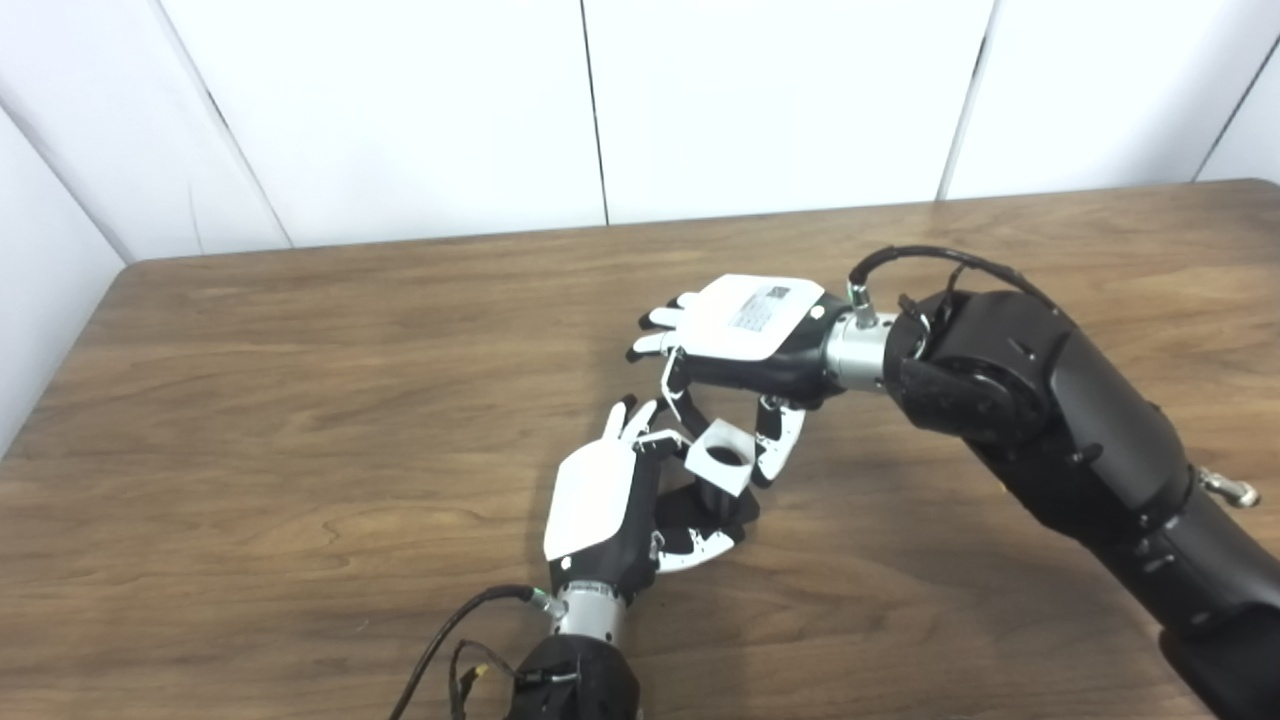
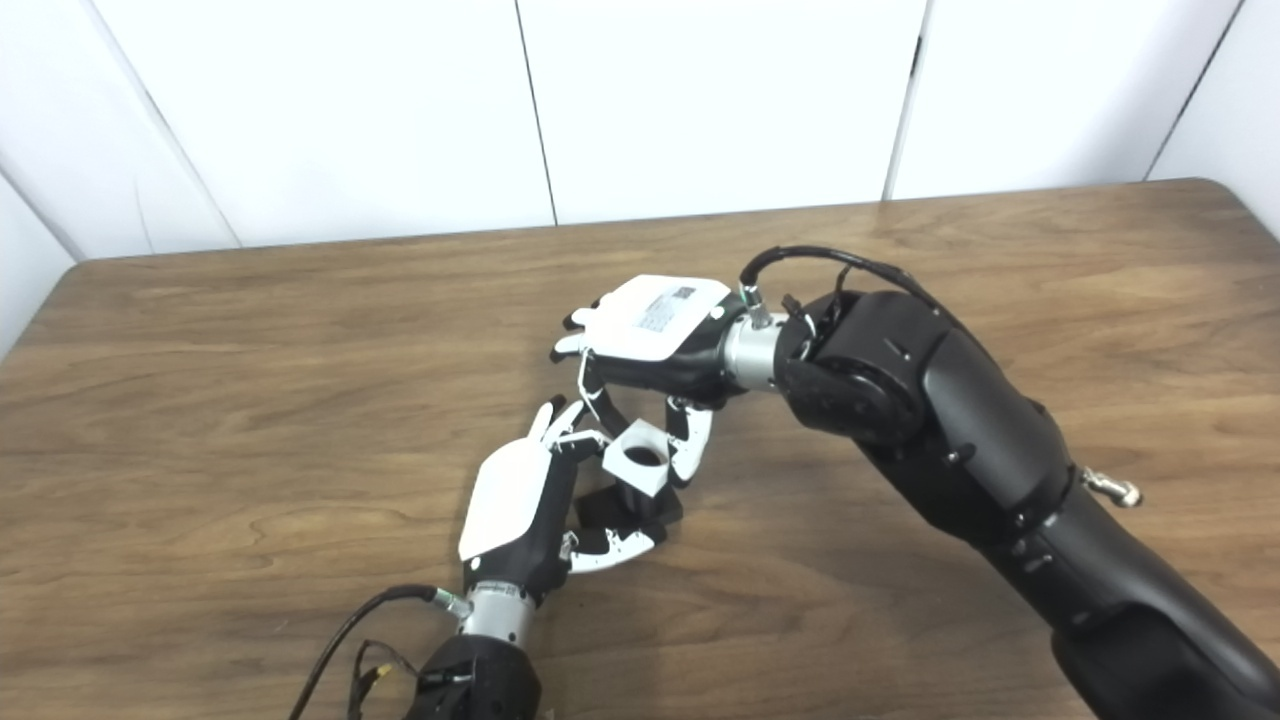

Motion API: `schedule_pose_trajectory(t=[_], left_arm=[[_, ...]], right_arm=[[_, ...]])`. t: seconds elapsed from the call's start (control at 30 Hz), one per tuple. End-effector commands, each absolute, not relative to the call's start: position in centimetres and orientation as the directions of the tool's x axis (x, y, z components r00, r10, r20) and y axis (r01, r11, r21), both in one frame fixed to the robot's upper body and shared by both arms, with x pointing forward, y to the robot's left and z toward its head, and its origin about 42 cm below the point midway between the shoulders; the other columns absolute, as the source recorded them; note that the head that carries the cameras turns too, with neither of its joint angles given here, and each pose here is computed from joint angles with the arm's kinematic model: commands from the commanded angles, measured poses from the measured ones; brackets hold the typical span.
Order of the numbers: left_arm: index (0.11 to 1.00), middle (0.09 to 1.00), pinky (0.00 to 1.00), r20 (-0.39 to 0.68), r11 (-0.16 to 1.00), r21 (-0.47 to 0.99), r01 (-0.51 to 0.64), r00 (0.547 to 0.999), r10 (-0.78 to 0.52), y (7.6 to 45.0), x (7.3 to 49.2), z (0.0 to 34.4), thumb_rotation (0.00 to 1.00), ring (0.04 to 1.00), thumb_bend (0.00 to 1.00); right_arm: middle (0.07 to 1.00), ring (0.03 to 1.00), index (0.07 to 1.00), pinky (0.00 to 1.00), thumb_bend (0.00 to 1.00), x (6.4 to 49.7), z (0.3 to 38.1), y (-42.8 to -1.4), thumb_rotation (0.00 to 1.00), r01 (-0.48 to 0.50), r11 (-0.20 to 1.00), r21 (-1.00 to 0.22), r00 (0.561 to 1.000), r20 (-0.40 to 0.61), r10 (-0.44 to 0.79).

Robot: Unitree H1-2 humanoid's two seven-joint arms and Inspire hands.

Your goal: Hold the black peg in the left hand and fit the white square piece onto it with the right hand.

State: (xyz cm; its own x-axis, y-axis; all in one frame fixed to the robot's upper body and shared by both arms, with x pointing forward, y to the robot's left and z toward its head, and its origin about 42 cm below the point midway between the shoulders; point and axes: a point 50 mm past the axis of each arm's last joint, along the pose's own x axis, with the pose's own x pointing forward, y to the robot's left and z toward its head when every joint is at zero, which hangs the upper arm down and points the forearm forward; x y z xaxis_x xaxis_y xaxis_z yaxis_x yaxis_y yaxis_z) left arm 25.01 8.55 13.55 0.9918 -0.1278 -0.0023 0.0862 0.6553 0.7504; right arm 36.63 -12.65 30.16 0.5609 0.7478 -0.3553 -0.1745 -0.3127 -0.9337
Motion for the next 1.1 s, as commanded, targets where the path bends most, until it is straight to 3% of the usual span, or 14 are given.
schedule_pose_trajectory(t=[0.0, 0.47, 0.77, 0.8, 0.87, 1.07], left_arm=[[0.495, 0.936, 0.91, -0.05, 0.626, 0.771, 0.115, 0.992, -0.12, 8.8, 24.9, 12.4, 0.07, 1.0, 0.51], [0.496, 0.94, 0.92, -0.054, 0.635, 0.764, 0.116, 0.992, -0.116, 8.7, 25.0, 12.5, 0.07, 1.0, 0.51], [0.495, 0.936, 0.91, -0.04, 0.642, 0.76, 0.103, 0.993, -0.112, 8.5, 24.9, 12.6, 0.07, 1.0, 0.51], [0.495, 0.934, 0.9, -0.039, 0.641, 0.761, 0.102, 0.993, -0.111, 8.5, 24.9, 12.6, 0.07, 1.0, 0.51], [0.495, 0.933, 0.9, -0.04, 0.637, 0.764, 0.101, 0.993, -0.108, 8.5, 24.9, 12.6, 0.07, 1.0, 0.51], [0.495, 0.93, 0.91, -0.045, 0.633, 0.767, 0.102, 0.993, -0.107, 8.6, 24.9, 12.6, 0.07, 1.0, 0.51]], right_arm=[[0.945, 1.0, 0.492, 1.0, 0.53, 36.9, 32.0, -12.2, 0.14, -0.107, -0.296, -0.949, 0.566, -0.303, 0.767], [0.949, 1.0, 0.492, 1.0, 0.52, 36.5, 31.7, -11.0, 0.14, -0.096, -0.305, -0.948, 0.533, -0.308, 0.788], [0.943, 1.0, 0.492, 1.0, 0.52, 36.4, 30.9, -11.3, 0.14, -0.105, -0.336, -0.936, 0.539, -0.337, 0.772], [0.941, 1.0, 0.567, 1.0, 0.77, 36.4, 30.8, -11.3, 0.18, -0.111, -0.34, -0.934, 0.541, -0.344, 0.767], [0.941, 1.0, 0.624, 1.0, 0.92, 36.4, 30.6, -11.5, 0.24, -0.125, -0.341, -0.932, 0.542, -0.352, 0.763], [0.948, 1.0, 0.674, 1.0, 1.0, 36.5, 30.6, -11.7, 0.35, -0.139, -0.344, -0.928, 0.544, -0.362, 0.757]])
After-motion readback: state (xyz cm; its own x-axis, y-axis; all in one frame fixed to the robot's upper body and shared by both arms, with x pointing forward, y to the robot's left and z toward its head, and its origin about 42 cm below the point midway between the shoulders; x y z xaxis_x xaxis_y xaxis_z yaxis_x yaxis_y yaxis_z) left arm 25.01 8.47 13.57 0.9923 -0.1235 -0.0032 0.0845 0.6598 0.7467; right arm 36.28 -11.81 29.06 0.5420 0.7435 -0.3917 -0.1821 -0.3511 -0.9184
